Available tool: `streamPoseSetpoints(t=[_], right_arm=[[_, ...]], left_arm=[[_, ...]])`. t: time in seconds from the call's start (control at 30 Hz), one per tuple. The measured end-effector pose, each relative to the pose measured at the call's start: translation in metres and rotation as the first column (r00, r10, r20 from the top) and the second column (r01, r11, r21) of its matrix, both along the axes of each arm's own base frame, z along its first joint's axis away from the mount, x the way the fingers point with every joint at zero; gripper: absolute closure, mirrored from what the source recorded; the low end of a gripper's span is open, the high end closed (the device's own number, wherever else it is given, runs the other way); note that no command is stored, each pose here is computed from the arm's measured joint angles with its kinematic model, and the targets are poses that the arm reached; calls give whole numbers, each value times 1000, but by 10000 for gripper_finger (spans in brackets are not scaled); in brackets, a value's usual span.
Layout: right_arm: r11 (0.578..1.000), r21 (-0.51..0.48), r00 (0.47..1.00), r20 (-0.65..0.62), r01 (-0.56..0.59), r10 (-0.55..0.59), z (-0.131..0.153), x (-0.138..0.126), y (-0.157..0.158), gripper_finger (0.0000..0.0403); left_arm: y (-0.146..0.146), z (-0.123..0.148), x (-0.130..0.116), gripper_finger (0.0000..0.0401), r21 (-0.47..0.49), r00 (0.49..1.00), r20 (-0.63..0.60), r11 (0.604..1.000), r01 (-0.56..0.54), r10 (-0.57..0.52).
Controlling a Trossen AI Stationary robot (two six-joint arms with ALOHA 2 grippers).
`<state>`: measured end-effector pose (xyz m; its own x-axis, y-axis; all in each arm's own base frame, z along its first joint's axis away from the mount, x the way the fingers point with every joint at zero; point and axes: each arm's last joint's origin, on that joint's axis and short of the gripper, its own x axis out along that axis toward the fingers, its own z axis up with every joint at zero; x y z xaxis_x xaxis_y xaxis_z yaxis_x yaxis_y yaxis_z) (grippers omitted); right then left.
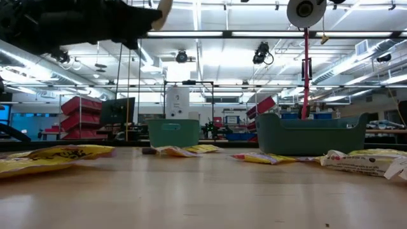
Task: Sort candy
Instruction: Put the white chocolate bar into the blue bin
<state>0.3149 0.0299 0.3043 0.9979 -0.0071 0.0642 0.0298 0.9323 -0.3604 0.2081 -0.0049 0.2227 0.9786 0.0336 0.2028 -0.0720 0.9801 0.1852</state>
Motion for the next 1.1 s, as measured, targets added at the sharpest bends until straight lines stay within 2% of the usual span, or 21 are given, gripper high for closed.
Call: streamPoseSetpoints(t=[0.27,0.6,0.77,0.93,1.1], right_arm=[[999,36,1000,16,-23,23,1,1,1,247],[998,16,988,144,-65,62,-23,28,5,230],[998,16,986,156,-65,62,-28,32,5,226],[998,26,983,177,-64,58,-26,32,4,225],[998,43,982,184,-51,43,-25,32,1,223]], left_arm=[[-9,6,-1,329,25,997,69,999,35,-37],[-17,10,23,329,45,997,51,998,54,-56],[-17,14,26,329,42,997,62,998,37,-39],[-14,15,27,329,21,997,62,999,-44,43],[-13,12,29,329,20,997,48,998,-63,62]])
